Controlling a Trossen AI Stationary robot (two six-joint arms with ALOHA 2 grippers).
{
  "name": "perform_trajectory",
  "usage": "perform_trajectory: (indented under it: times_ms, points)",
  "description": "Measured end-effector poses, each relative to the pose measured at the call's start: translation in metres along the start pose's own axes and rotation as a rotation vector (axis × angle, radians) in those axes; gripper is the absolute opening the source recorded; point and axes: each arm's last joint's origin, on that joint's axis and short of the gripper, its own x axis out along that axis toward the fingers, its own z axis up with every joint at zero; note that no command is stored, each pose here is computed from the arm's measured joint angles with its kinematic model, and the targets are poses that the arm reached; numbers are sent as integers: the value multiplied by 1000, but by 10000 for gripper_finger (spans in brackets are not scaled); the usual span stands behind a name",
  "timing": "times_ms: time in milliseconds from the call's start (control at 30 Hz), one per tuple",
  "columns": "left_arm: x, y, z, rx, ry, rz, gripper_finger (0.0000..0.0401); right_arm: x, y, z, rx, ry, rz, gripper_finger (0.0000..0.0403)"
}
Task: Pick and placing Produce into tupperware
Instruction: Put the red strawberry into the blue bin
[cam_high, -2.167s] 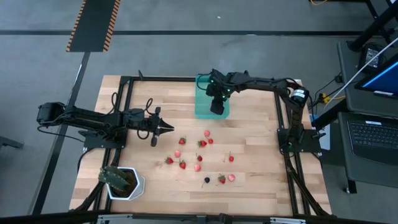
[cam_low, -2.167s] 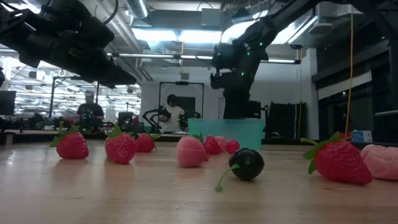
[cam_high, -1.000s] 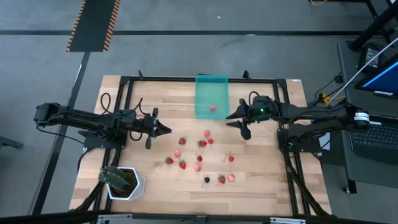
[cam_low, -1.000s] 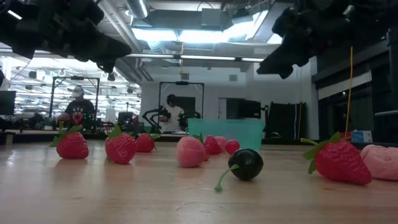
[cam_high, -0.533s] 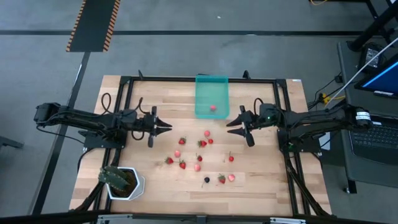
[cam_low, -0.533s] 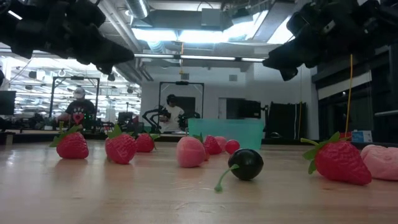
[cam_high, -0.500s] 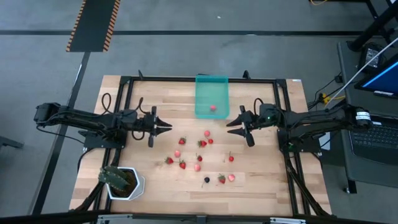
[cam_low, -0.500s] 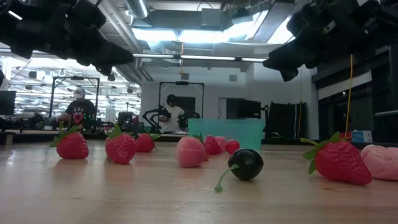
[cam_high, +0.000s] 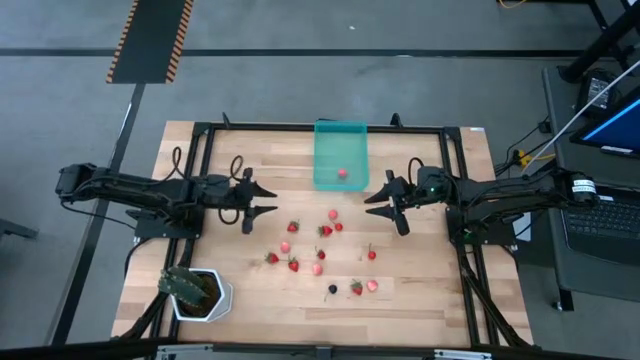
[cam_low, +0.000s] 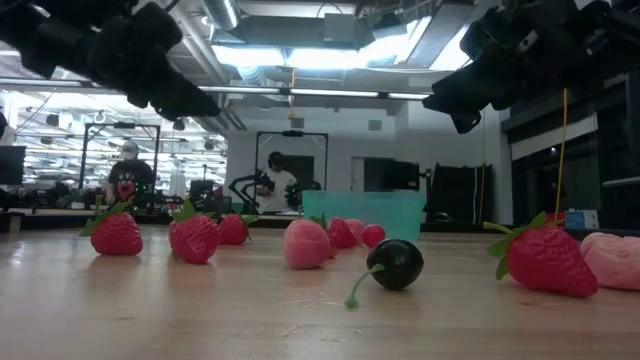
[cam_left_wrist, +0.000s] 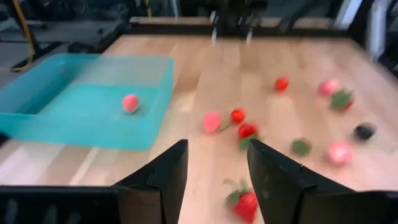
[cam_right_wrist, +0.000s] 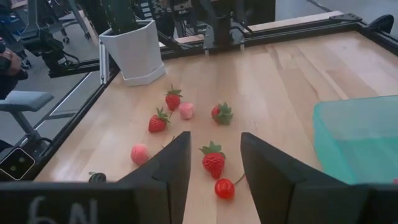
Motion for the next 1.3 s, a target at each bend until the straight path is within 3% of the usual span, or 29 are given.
perform_trajectory:
  times_ms: [133,367,767,1133,1300]
  points:
    - [7,-4,13,49,70,-14,153,0,0,-1,0,9,-2,143]
    - [23,-12,10,52,260,-42,141,0,0,-3,5,28,-4,143]
    - [60,-32,17,80,459,-111,140,0,-1,-4,5,38,-6,143]
    - [84,-38,6,-18,579,-104,135,0,-1,-4,4,44,-7,143]
    - [93,-38,2,-67,607,-38,144,0,-1,-4,-17,44,-6,143]
